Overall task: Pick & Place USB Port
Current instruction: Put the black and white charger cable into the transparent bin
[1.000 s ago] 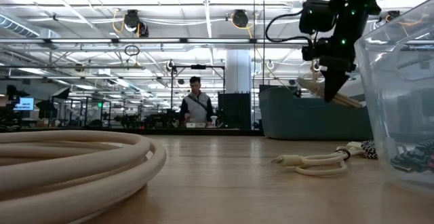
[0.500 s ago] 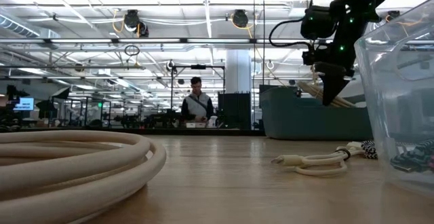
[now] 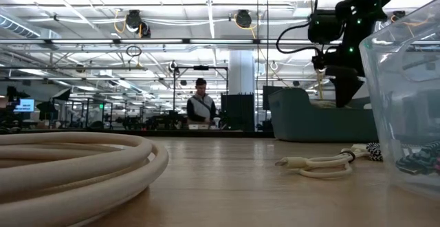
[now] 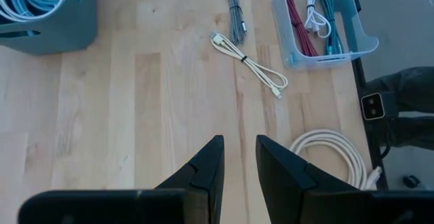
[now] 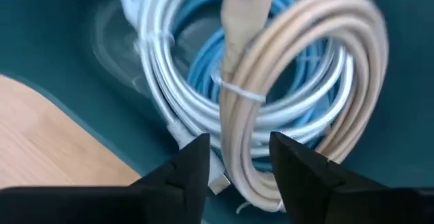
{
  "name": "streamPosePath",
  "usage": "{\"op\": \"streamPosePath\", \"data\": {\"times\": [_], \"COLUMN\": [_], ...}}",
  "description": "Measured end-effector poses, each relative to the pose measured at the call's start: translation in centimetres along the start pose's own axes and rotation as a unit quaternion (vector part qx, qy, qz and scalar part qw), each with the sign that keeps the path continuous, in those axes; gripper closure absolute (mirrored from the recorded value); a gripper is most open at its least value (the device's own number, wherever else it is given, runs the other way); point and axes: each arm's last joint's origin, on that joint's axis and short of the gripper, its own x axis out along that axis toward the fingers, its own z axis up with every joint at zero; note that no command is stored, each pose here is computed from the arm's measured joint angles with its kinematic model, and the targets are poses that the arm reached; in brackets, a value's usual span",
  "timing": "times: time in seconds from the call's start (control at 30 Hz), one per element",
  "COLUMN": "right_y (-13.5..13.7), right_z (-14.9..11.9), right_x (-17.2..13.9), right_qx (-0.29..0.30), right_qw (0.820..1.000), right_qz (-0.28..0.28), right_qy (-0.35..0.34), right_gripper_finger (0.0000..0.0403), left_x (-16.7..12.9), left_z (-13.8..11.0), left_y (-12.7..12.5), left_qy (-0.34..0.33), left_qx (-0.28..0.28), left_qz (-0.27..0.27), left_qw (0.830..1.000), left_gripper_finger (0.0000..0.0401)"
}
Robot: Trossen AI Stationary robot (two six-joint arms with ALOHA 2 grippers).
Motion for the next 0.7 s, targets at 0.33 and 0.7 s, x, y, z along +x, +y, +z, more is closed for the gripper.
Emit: {"op": "streamPosePath", "data": {"times": [0.33,0.7], "right_y": [0.2,3.4], "right_z": [3.9,6.0], "right_x": [-6.2,-15.0], "right_qx": [0.023,0.034], "right_qw": [0.988,0.884], "right_qz": [0.039,0.335], "right_qy": [-0.145,-0.325], "right_gripper_finger": [0.0263,0.0268], "left_x": [0.0,0.0], "left_z": [0.0,0.0], "left_y": [0.0,0.2], "left_qy": [-0.001,-0.006], "left_qx": [0.005,0.001], "left_qz": [0.004,0.029], "left_qw": [1.0,1.0], "left_gripper_finger": [0.0313,0.0313]}}
